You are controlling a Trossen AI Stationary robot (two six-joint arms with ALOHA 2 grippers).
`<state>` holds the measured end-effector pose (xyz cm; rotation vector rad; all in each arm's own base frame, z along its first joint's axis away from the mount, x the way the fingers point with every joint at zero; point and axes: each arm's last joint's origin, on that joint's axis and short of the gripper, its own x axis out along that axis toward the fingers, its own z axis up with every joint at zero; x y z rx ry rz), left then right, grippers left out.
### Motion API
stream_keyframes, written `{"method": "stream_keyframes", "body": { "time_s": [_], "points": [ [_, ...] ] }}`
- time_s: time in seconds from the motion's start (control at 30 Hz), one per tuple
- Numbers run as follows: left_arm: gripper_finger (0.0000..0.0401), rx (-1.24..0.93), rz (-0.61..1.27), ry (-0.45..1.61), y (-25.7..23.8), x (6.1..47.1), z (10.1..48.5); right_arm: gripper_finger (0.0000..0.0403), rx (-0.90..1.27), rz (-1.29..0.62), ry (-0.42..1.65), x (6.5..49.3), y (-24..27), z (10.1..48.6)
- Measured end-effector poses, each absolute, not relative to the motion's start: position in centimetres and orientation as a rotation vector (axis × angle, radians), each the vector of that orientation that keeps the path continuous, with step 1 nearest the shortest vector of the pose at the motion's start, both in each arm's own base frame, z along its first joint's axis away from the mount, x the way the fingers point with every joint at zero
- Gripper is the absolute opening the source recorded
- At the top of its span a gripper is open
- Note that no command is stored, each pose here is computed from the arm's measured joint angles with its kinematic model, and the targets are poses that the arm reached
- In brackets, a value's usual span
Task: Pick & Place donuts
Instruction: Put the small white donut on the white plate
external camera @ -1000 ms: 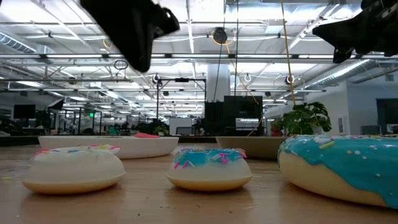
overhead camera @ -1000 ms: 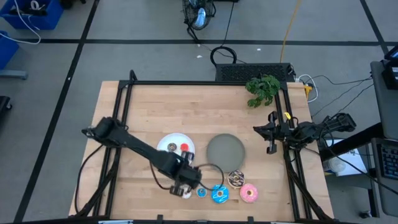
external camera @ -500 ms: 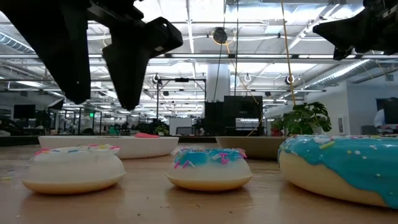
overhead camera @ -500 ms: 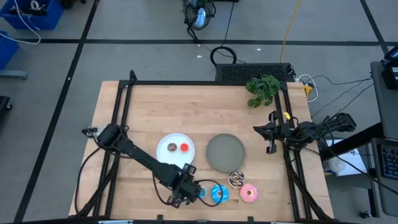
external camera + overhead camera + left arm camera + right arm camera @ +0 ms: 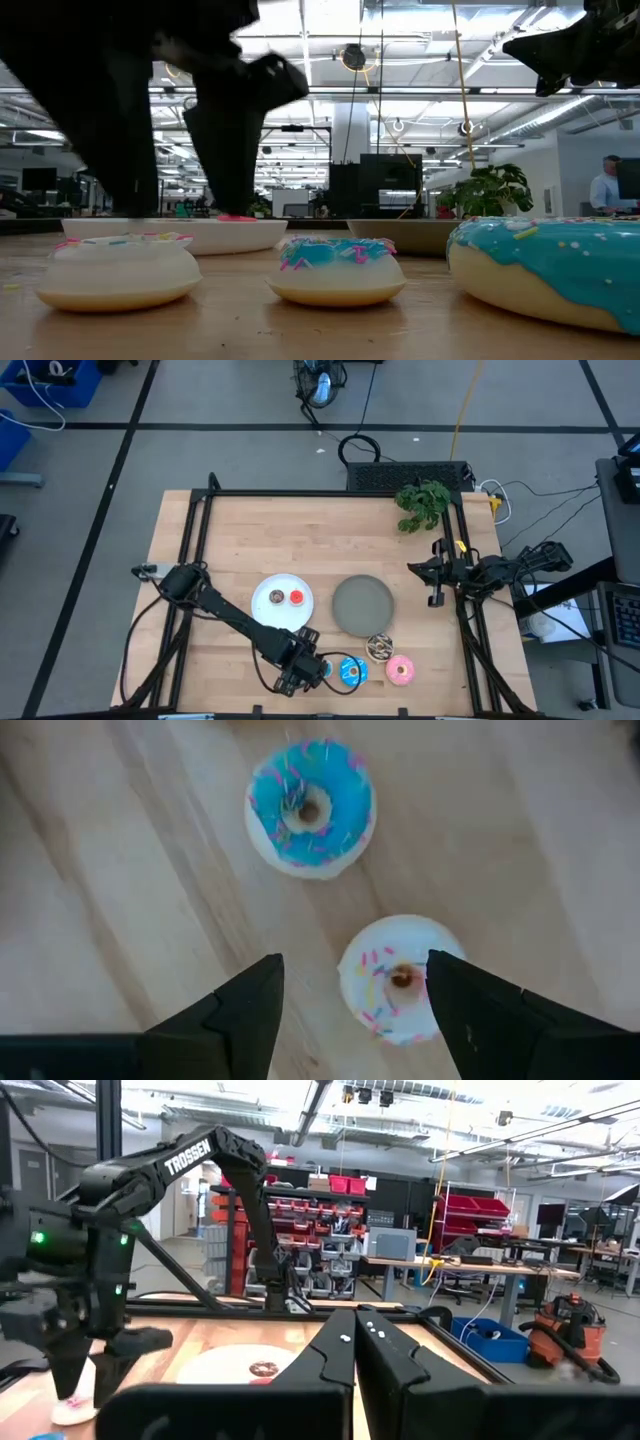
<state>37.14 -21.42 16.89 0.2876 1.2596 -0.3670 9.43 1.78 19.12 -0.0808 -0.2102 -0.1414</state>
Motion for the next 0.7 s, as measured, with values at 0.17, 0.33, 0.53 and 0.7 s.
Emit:
{"method": "stream_keyframes", "body": {
  "time_s": [0.17,0.33,0.53,0.7],
  "points": [
    [0.0246,0.306,-0.352,1.304,-21.2,37.1,16.0,0.0000,-0.083,-0.139,-0.207,9.5,1.8,19.1],
    [0.0246,0.313,-0.342,1.305,-21.1,37.1,16.0,0.0000,-0.084,-0.137,-0.204,9.5,1.8,19.1],
    [0.0246,0.299,-0.364,1.318,-21.3,37.0,15.7,0.0000,-0.084,-0.137,-0.203,9.5,1.8,19.1],
    [0.0246,0.305,-0.374,1.329,-21.6,37.1,15.0,0.0000,-0.084,-0.137,-0.204,9.5,1.8,19.1]
  ]
}}
